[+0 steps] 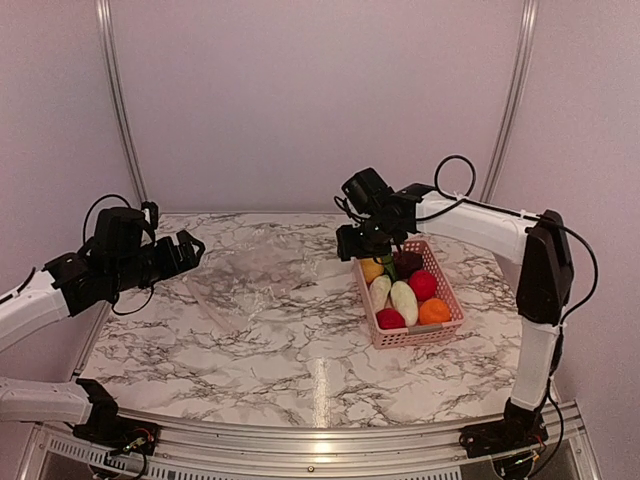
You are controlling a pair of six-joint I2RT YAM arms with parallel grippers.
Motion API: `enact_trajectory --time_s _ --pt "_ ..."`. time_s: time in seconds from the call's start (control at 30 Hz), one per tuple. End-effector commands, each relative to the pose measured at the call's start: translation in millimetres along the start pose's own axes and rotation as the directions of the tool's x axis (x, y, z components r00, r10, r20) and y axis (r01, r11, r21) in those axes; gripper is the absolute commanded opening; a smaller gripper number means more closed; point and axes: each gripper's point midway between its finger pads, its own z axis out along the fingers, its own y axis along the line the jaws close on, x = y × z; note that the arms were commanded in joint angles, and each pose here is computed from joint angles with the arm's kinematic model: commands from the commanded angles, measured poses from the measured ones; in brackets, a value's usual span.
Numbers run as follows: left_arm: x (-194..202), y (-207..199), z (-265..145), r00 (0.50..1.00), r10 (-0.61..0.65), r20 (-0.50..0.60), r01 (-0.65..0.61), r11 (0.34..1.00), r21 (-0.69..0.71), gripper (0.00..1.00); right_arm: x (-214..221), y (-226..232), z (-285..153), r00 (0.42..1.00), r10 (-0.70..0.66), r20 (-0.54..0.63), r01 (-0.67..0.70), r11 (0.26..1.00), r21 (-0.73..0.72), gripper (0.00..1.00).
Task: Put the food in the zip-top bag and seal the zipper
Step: Move the bin to the center of the board, then pick up the zipper food storage bag at the center of the board.
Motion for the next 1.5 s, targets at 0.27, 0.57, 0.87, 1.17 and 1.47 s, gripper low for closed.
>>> enact_trajectory --time_s 0.27,0.57,0.87,1.17,1.47 --pt "74.0 36.9 47.7 0.877 -0.405 -0.259 0.402 0.913 -0.067 0.70 0.8 115.5 -41.7 0.966 -0.237 0.104 0.259 0.882 -0.393 0.51" --pt "90.6 59.0 77.7 0.771 -0.590 -0.240 0.568 0.807 -0.161 0.62 30.6 140.0 -51.9 0.957 -0.283 0.071 0.279 0.814 -0.510 0.49" --pt "103.7 75.1 95.8 0.718 -0.659 -0.225 0.603 0.750 -0.271 0.62 34.8 134.5 -58.8 0.957 -0.282 0.067 0.277 0.818 -0.505 0.48" --pt "107.7 75.8 119.2 0.701 -0.671 -0.239 0.617 0.740 -0.267 0.52 43.8 126.5 -62.2 0.965 -0.259 0.051 0.249 0.829 -0.501 0.48" --pt "91.3 57.4 139.6 0.722 -0.637 -0.270 0.613 0.770 -0.179 0.27 49.2 122.0 -62.4 0.965 -0.257 0.043 0.244 0.834 -0.495 0.47"
